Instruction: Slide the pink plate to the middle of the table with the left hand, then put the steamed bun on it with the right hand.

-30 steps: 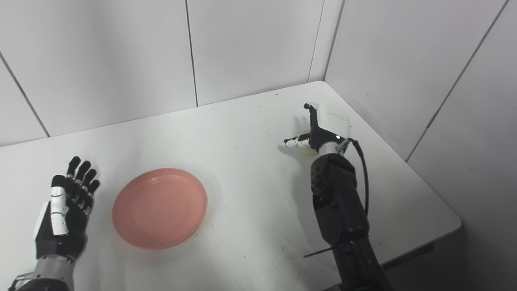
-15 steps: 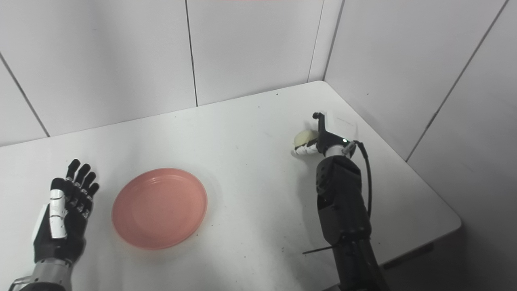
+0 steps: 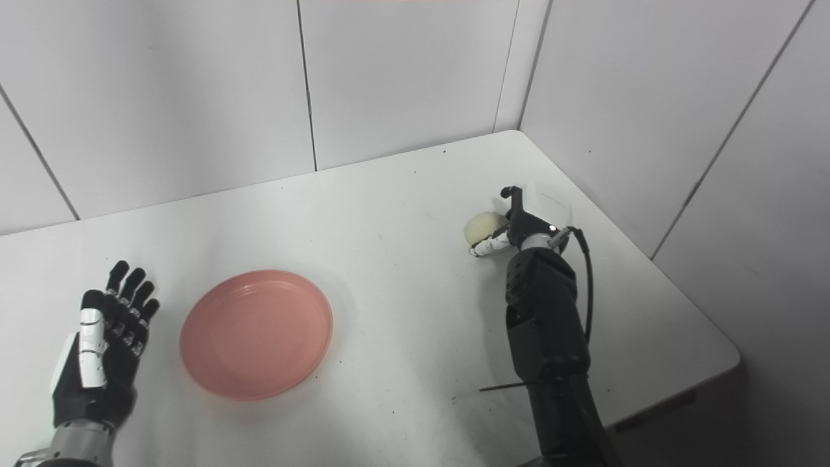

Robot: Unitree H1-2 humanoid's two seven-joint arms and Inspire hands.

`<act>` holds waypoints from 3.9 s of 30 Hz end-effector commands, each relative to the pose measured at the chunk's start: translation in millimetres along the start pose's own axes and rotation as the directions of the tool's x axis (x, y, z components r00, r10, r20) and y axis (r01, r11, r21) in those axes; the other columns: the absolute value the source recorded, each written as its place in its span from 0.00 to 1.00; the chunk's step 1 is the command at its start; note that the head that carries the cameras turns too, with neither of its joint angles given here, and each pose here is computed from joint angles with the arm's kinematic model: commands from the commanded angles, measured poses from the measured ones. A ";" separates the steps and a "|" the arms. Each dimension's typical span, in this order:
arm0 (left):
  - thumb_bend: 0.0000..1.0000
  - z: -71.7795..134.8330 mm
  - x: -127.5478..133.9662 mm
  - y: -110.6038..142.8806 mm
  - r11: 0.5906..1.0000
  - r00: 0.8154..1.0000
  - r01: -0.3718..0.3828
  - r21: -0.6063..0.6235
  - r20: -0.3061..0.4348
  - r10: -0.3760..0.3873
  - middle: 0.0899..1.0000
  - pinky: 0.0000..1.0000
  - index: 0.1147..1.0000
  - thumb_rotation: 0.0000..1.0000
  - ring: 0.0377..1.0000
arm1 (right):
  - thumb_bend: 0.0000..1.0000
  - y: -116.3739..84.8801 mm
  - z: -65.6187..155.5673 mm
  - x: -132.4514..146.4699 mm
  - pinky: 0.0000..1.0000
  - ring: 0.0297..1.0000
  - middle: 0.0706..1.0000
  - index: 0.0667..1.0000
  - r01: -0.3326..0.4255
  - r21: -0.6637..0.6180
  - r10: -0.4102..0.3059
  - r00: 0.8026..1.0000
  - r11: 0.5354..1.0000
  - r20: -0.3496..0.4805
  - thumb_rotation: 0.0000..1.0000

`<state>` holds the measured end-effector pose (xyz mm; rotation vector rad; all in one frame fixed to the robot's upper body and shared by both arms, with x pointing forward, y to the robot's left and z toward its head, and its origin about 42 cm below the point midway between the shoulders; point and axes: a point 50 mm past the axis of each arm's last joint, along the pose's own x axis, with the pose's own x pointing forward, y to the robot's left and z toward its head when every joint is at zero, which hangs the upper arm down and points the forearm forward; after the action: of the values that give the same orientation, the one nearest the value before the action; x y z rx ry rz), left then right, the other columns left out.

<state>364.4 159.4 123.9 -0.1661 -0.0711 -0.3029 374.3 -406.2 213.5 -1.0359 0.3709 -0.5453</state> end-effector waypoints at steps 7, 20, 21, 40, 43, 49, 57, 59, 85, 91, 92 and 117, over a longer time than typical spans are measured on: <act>0.64 0.2 -2.9 -5.8 1.000 1.000 0.008 -0.005 -0.004 -0.008 1.00 1.00 0.99 1.00 1.00 | 0.53 -12.7 8.9 0.1 0.21 0.26 0.44 0.45 0.190 0.118 -0.199 0.978 0.975 0.067 0.00; 0.67 -6.3 -2.5 -30.8 0.999 1.000 -0.008 -0.036 -0.022 0.007 1.00 1.00 1.00 1.00 1.00 | 0.52 -41.0 29.4 -27.9 0.31 0.36 0.40 0.50 0.155 0.372 -0.274 0.916 0.915 0.293 0.00; 0.66 -7.1 -1.5 -32.9 0.999 1.000 -0.012 -0.046 -0.021 0.011 1.00 1.00 1.00 1.00 1.00 | 0.52 -41.9 30.5 -29.5 0.31 0.36 0.40 0.51 0.134 0.395 -0.271 0.909 0.909 0.316 0.00; 0.61 -20.2 8.8 -63.8 1.000 1.000 -0.022 0.018 0.018 0.022 1.00 1.00 1.00 1.00 1.00 | 0.51 -15.7 76.3 -87.6 0.27 0.31 0.38 0.50 -0.183 0.473 -0.195 0.741 0.862 0.642 0.00; 0.62 -21.3 10.5 -65.6 1.000 1.000 -0.020 0.022 0.011 0.020 1.00 1.00 1.00 1.00 1.00 | 0.51 4.1 91.3 -113.2 0.26 0.31 0.38 0.50 -0.253 0.437 -0.149 0.698 0.863 0.700 0.00; 0.62 -23.4 12.9 -73.3 0.999 0.999 -0.036 0.033 0.026 0.036 1.00 1.00 1.00 1.00 1.00 | 0.51 24.1 105.4 -140.3 0.24 0.28 0.37 0.50 -0.306 0.366 -0.087 0.652 0.879 0.753 0.00; 0.59 -25.7 14.9 -79.6 0.999 0.999 -0.027 0.038 0.022 0.027 1.00 1.00 1.00 1.00 1.00 | 0.51 61.3 110.3 -160.3 0.25 0.30 0.37 0.50 -0.424 0.317 0.014 0.618 0.848 0.786 0.00; 0.59 -25.7 15.1 -80.6 0.999 1.000 -0.024 0.041 0.020 0.024 1.00 1.00 1.00 1.00 1.00 | 0.51 71.2 108.4 -159.7 0.27 0.33 0.38 0.50 -0.446 0.307 0.035 0.610 0.841 0.791 0.00; 0.60 -20.1 15.1 -87.0 0.999 1.000 -0.017 0.035 0.002 0.017 1.00 1.00 1.00 1.00 1.00 | 0.51 113.4 98.8 -156.1 0.50 0.60 0.56 0.47 -0.342 0.141 0.046 0.485 0.929 0.873 0.06; 0.63 -22.8 12.4 -84.2 0.998 1.000 -0.014 0.056 0.017 0.013 1.00 1.00 1.00 1.00 1.00 | 0.59 110.9 99.6 -159.8 0.69 0.81 0.84 0.76 -0.342 0.068 0.086 0.415 0.937 0.906 0.24; 0.63 -22.6 12.2 -83.9 0.998 1.000 -0.011 0.054 0.015 0.010 1.00 1.00 1.00 1.00 1.00 | 0.59 110.0 99.9 -160.2 0.74 0.85 0.87 0.80 -0.347 0.059 0.093 0.405 0.936 0.910 0.31; 0.63 -13.2 10.8 -59.9 0.991 0.996 -0.089 0.104 0.038 0.085 1.00 1.00 1.00 1.00 1.00 | 0.60 100.9 89.7 -142.5 0.92 0.99 1.00 1.00 -0.432 0.367 -0.071 0.564 0.824 0.823 0.69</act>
<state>357.8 88.7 123.9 -0.0934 -0.1045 -0.2439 327.2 -219.9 158.3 -0.6505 -0.4564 0.1254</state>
